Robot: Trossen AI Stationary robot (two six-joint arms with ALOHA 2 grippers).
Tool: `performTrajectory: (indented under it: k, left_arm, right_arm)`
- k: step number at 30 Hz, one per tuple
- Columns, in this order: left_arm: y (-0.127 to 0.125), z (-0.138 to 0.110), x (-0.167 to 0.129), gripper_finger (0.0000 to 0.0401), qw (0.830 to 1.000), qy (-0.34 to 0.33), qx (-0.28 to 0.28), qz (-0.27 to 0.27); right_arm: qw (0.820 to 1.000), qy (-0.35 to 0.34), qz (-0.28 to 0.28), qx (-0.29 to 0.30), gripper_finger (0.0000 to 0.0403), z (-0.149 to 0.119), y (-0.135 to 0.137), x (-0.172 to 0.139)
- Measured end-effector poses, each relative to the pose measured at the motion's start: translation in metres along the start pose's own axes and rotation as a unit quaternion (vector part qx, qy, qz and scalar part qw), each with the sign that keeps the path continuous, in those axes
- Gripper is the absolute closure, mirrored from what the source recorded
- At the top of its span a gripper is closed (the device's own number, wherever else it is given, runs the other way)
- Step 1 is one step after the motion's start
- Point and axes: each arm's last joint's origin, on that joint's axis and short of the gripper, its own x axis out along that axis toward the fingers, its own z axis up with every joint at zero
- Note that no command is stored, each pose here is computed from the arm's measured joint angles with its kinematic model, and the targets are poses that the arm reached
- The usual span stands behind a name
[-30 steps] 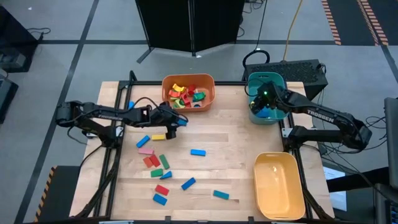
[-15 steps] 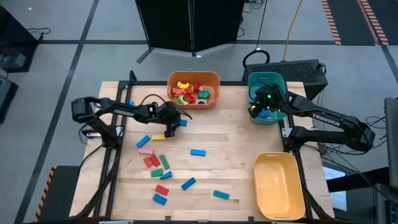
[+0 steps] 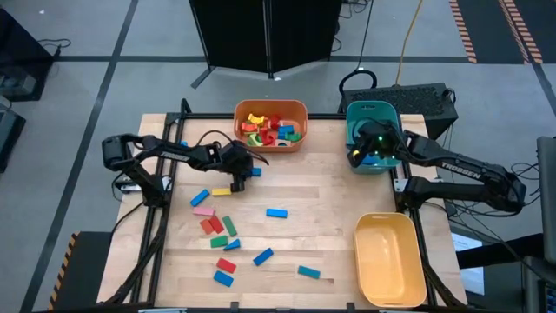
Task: Sort blocks by size
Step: Put the blue rectangular block into the green bin
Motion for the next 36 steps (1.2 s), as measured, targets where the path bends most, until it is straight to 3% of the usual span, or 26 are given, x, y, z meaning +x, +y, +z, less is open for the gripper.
performTrajectory:
  k: [5,18,24,36]
  left_arm:
    - [0.0,0.0,0.0,0.0294,1.0,0.0,-0.013,-0.001]
    - [-0.002,0.008,0.001,0.0285,0.998,-0.045,-0.032,-0.001]
    - [-0.012,0.018,0.001,0.0285,0.996,-0.084,-0.026,-0.025]
    - [-0.034,0.052,-0.006,0.0285,0.981,-0.191,-0.002,-0.037]
  right_arm:
    - [1.0,-0.012,0.019,-0.001,0.022,0.001,0.007,-0.001]
    - [0.992,-0.044,0.089,-0.08,0.022,0.001,0.034,-0.007]
    - [0.975,-0.057,0.177,-0.121,0.022,0.001,0.056,-0.006]
    - [0.958,-0.059,0.235,-0.154,0.022,-0.008,0.109,0.036]
